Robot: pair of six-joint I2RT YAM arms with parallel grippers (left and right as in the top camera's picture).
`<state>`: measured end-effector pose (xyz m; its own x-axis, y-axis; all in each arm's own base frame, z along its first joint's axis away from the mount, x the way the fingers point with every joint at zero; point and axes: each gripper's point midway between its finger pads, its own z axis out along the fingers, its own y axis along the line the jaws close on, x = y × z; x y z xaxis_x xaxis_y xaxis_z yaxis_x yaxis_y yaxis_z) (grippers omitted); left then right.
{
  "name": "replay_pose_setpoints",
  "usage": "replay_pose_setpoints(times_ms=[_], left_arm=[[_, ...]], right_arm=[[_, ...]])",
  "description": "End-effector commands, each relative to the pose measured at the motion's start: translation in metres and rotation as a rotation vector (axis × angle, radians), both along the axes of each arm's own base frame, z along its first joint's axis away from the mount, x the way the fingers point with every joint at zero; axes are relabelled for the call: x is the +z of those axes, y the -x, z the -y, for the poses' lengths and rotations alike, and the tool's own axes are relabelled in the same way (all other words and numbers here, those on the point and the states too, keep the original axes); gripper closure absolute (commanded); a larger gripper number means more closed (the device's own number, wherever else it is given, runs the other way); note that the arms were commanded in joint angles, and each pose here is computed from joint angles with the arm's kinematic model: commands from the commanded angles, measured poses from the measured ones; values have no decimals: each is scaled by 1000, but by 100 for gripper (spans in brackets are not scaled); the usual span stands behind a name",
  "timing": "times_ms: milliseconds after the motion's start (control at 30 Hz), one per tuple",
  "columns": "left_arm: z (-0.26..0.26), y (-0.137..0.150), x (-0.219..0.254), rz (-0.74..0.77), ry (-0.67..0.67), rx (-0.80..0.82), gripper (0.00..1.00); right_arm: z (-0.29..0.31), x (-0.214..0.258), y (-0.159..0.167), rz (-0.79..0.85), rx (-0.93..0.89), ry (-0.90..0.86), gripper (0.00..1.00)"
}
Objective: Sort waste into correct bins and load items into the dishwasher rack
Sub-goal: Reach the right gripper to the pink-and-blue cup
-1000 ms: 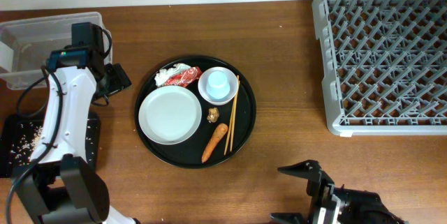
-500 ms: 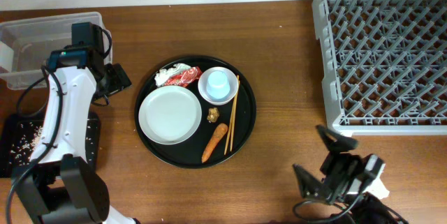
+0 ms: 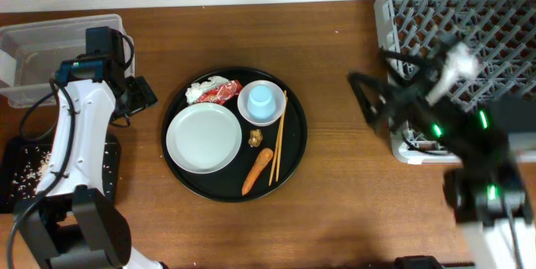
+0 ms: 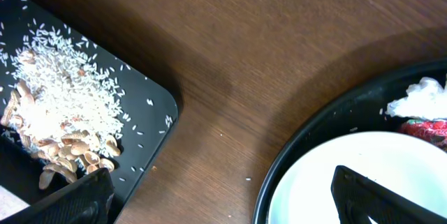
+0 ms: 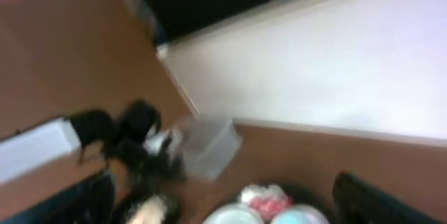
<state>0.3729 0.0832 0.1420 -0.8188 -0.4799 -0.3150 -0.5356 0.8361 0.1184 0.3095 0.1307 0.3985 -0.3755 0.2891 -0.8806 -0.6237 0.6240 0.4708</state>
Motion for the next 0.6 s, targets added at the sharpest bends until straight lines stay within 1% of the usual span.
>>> replay_pose_setpoints(times_ms=[0, 100, 133, 200, 300, 333, 367, 400, 500, 567], left_arm=[[-3, -2, 2, 10, -6, 17, 1], [-3, -2, 2, 10, -6, 17, 1], [-3, -2, 2, 10, -6, 17, 1], [-3, -2, 2, 10, -6, 17, 1], [-3, -2, 2, 10, -6, 17, 1], [-3, -2, 2, 10, -6, 17, 1], [-3, -2, 2, 10, -6, 17, 1], [-3, -2, 2, 10, -6, 17, 1], [-3, -2, 2, 10, -6, 17, 1], [-3, -2, 2, 10, -6, 17, 1]], right_arm=[[-63, -15, -9, -112, 255, 72, 2], [-110, -49, -14, -251, 417, 58, 2], [-121, -59, -18, -296, 438, 41, 2], [-154, -82, -35, -333, 483, 14, 2], [-169, -126, -61, -439, 342, 61, 2], [-167, -142, -69, -465, 262, 102, 2], [-160, -161, -79, -487, 138, 175, 2], [-154, -173, -83, -483, 60, 244, 2], [-138, -181, -88, -484, -118, 387, 2], [-134, -178, -90, -463, -180, 450, 2]])
